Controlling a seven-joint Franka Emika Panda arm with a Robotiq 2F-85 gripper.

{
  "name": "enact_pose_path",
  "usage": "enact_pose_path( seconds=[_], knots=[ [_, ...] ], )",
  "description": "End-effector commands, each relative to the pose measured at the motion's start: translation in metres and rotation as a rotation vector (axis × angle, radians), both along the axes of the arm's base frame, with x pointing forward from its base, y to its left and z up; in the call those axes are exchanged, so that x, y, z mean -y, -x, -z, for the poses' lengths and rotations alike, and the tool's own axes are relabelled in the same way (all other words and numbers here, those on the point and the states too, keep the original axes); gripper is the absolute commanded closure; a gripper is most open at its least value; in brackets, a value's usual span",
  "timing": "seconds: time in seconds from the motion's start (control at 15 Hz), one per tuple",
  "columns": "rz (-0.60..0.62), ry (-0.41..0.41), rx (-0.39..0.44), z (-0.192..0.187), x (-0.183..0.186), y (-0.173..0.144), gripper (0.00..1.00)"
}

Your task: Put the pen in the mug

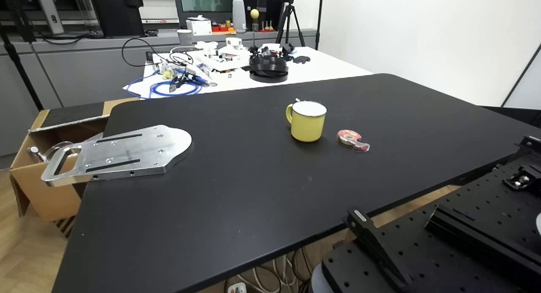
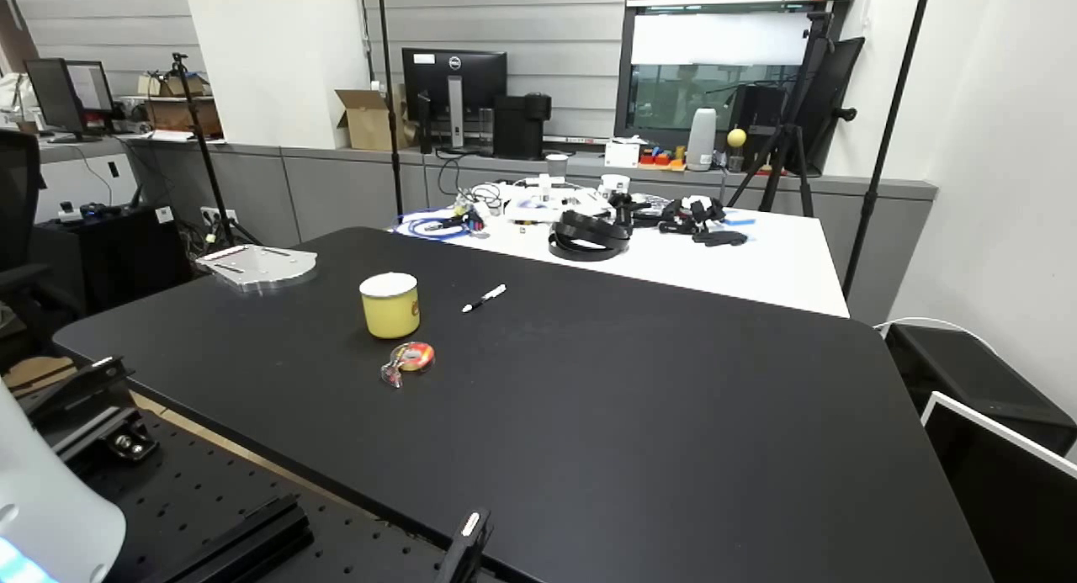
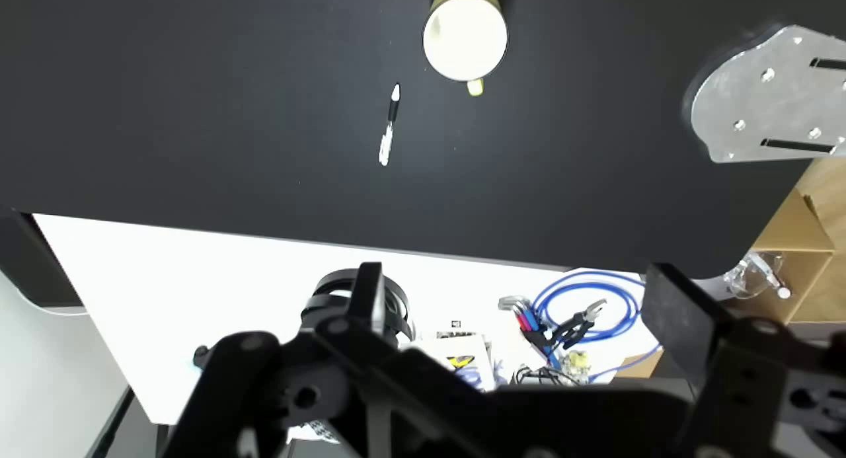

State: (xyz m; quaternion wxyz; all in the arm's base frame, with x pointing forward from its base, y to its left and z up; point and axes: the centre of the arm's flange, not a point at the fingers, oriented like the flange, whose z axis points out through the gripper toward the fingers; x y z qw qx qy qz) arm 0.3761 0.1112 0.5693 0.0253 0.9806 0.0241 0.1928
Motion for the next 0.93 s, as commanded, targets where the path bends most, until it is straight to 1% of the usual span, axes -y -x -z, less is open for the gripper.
enact_pose_path(
  seconds=[0.0,0.47,0.67,0.87],
  knots=[
    [-0.001,0.012,0.031,-0.046,0.006,-0.048,0.0],
    [0.026,-0.004,0.111,-0.116,0.02,-0.116,0.0],
    [0.025,-0.006,0.137,-0.137,0.026,-0.143,0.0],
    [0.033,-0.015,0.151,-0.147,0.047,-0.179,0.0]
  ],
)
